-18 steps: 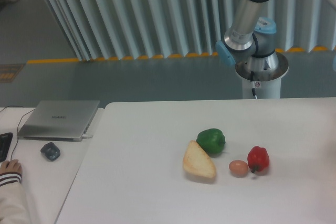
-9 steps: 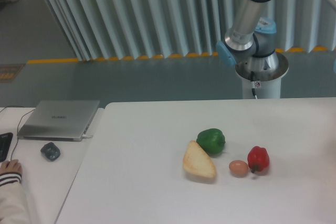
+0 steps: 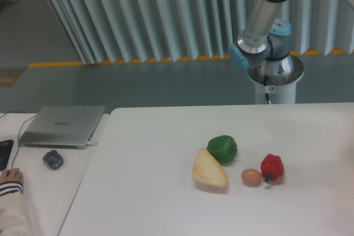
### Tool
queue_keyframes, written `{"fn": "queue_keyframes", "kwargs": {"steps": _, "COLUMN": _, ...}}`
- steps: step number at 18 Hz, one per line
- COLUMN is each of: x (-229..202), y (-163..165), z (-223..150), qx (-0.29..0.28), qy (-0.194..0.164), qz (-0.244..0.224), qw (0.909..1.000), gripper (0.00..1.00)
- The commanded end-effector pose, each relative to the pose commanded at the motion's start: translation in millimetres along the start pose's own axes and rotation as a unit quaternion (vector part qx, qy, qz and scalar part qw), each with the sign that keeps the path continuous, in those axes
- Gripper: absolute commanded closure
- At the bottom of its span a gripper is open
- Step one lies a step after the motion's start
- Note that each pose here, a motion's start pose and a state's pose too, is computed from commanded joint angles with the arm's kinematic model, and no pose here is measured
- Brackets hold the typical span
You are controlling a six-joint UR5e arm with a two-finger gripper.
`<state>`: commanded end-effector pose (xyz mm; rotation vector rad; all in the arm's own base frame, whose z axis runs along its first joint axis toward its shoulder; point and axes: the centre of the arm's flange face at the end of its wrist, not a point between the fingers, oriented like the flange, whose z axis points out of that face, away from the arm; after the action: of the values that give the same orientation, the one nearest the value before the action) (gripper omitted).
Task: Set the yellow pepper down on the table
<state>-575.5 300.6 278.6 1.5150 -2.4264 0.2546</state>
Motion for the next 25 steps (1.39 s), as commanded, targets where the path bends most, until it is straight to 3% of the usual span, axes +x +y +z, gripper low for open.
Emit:
{"fn": "queue_keyframes", "kwargs": {"steps": 2, "x": 1, "y": 0, "z": 1, "qx": 0.002, "qy": 0.000, "qz": -0.012, "qw": 0.9999, "gripper": 0.30}}
{"fn": "queue_keyframes", "kwargs": {"steps": 4, "x": 0, "y": -1, "z": 3, "qx": 0.004, "qy": 0.000, "qz": -0.025, "qw": 0.9997, "gripper": 0.38}}
{"fn": "queue_keyframes", "kwargs": {"steps": 8, "x": -1, "y": -2, "z": 4, "qx": 0.005, "qy": 0.000, "qz": -0.025, "qw": 0.9997, "gripper": 0.39}}
{"fn": "queue_keyframes", "kwargs": {"steps": 10, "x": 0, "y": -2, "z": 4, "qx": 0.004, "qy": 0.000, "qz": -0.036, "qw": 0.9994, "gripper": 0.48}}
{"fn": "queue_keyframes", "kwargs": {"steps": 16, "x": 8, "y": 7, "z": -23, "qx": -0.014, "qy": -0.001, "qz": -0.045, "qw": 0.9989, "gripper": 0.48}}
{"fn": "queue_keyframes", "kwargs": {"steps": 20, "x": 16, "y": 14, "z": -59, "qx": 0.006, "qy": -0.008, "qz": -0.089, "qw": 0.9960, "gripper": 0.48}}
{"fn": "queue_keyframes", "kwargs": {"steps": 23, "x": 13, "y": 6, "z": -69, "qx": 0.021, "qy": -0.060, "qz": -0.124, "qw": 0.9902, "gripper": 0.48}}
{"fn": "queue_keyframes", "kwargs": {"steps": 24, "x": 10, "y": 1, "z": -72, "qx": 0.040, "qy": -0.080, "qz": -0.152, "qw": 0.9843, "gripper": 0.48}}
{"fn": "queue_keyframes", "kwargs": {"steps": 25, "x": 3, "y": -9, "z": -78, "qx": 0.074, "qy": -0.119, "qz": -0.201, "qw": 0.9694, "gripper": 0.48}}
